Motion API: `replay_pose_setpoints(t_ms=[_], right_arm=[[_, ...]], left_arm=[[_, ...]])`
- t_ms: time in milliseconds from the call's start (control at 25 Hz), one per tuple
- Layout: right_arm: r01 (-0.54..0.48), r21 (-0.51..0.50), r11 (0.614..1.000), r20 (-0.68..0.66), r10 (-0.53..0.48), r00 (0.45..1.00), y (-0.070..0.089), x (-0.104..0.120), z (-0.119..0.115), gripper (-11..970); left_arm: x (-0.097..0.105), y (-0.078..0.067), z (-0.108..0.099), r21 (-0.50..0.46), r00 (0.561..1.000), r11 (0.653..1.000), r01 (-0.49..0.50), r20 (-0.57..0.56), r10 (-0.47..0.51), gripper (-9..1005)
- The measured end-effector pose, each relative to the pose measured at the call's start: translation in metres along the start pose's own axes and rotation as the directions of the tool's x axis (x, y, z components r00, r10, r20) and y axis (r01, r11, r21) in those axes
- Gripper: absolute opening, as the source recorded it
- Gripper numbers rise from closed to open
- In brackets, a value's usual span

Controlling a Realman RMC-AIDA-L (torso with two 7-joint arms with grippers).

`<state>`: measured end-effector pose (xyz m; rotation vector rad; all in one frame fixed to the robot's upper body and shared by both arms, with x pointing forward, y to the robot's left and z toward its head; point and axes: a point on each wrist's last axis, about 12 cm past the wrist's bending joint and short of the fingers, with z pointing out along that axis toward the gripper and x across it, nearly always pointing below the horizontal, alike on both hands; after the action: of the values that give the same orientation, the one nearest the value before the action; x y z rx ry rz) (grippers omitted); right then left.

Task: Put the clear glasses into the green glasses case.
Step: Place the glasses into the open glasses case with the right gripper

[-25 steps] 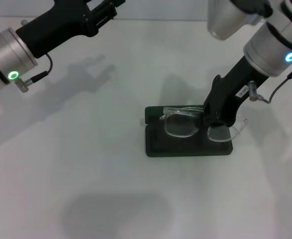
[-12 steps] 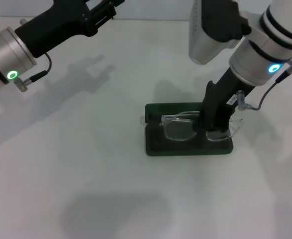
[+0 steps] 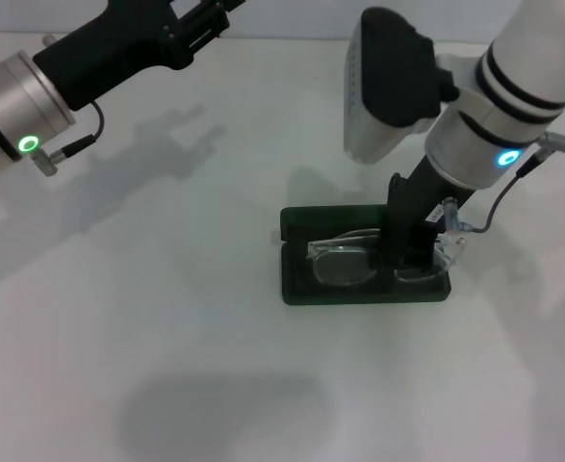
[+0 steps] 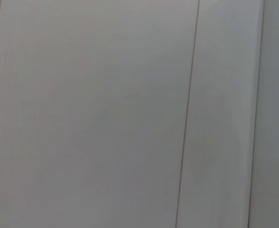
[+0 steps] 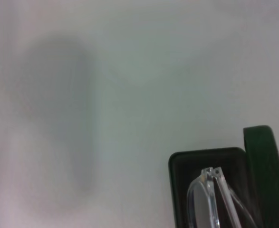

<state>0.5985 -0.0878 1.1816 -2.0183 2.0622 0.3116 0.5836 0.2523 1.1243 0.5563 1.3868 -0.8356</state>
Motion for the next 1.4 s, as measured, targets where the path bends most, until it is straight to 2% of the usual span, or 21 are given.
replay_pose_setpoints(t_ms=[400,1400], right_arm=[[0.025,0.028,0.999,0.001,-0.025,1.000,0.0015,-0.0056,0.0016,58],[-0.045,0.027,0.999,-0.034,0.046,0.998,0.0062,-0.0080,0.0082,59]], left_arm=[[0.0004,-0.0002,-0.0002,-0.001,1.000,1.000,-0.013,0.000,0.013,511],[0.0023,-0.0020,0.0021,0.010,1.000,1.000,-0.006,-0.009,0.006,512]])
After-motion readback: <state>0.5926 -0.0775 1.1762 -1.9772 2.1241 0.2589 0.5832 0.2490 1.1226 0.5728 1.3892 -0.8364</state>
